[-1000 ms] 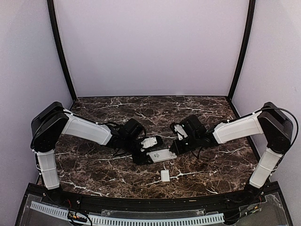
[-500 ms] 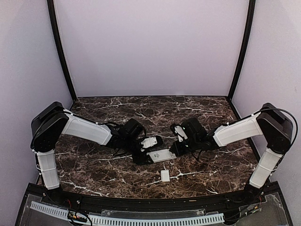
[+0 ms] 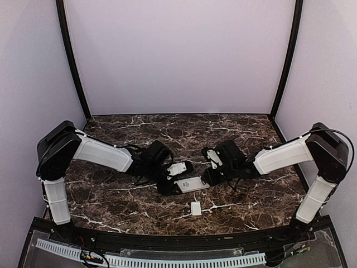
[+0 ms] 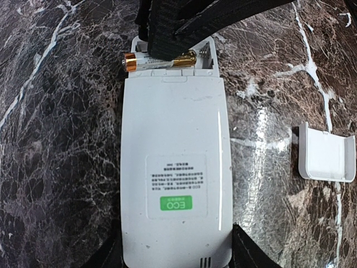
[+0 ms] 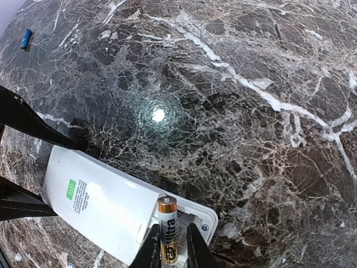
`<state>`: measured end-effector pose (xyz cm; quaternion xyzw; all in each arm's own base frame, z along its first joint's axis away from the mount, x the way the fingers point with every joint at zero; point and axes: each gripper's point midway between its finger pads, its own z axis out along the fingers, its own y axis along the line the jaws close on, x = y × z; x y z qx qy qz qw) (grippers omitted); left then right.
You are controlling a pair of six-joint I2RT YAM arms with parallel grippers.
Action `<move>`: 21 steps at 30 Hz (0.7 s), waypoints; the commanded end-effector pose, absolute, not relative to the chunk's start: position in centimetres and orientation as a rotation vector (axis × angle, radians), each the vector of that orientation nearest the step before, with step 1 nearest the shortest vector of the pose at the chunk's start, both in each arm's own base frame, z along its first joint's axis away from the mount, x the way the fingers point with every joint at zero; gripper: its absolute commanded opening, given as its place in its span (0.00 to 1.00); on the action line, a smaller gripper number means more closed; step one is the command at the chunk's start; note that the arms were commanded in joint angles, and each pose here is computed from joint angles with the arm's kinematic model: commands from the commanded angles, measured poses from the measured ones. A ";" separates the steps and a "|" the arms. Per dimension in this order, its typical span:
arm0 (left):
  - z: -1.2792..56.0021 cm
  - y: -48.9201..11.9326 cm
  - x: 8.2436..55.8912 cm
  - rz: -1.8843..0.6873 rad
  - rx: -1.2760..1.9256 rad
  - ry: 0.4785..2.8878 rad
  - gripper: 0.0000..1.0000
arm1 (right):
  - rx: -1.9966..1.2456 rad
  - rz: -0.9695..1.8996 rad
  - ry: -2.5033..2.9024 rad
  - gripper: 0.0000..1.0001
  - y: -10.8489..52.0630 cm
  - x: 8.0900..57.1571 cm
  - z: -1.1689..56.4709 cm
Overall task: Load the batteries into the remote control
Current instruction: Place the battery in the battery compartment.
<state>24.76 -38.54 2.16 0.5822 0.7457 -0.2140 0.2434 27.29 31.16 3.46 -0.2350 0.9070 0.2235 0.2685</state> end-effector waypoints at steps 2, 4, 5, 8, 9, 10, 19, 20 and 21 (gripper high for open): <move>1.0 -37.5 22.6 -0.607 1.648 2.108 0.49 | -0.660 0.518 2.464 0.16 30.0 27.2 3.9; 1.0 -37.6 22.6 -0.608 1.648 2.106 0.49 | -0.681 0.524 2.452 0.16 30.4 27.4 4.4; 1.0 -37.6 22.6 -0.608 1.649 2.106 0.49 | -0.693 0.525 2.449 0.16 30.6 27.5 4.6; 1.0 -37.6 22.6 -0.608 1.652 2.103 0.49 | -0.723 0.537 2.436 0.16 31.2 27.7 5.3; 0.9 -37.6 22.5 -0.610 1.653 2.104 0.49 | -0.728 0.546 2.430 0.16 31.4 27.7 5.6; 0.9 -37.6 22.5 -0.610 1.653 2.105 0.49 | -0.735 0.560 2.424 0.17 31.7 27.8 5.9; 0.9 -37.6 22.5 -0.616 1.656 2.102 0.51 | -0.783 0.578 2.454 0.24 33.0 28.2 5.3; 0.9 -37.6 22.5 -0.617 1.657 2.104 0.51 | -0.786 0.569 2.464 0.24 33.1 28.3 5.1; 0.8 -37.6 22.5 -0.615 1.657 2.105 0.51 | -0.788 0.562 2.473 0.24 33.1 28.4 4.8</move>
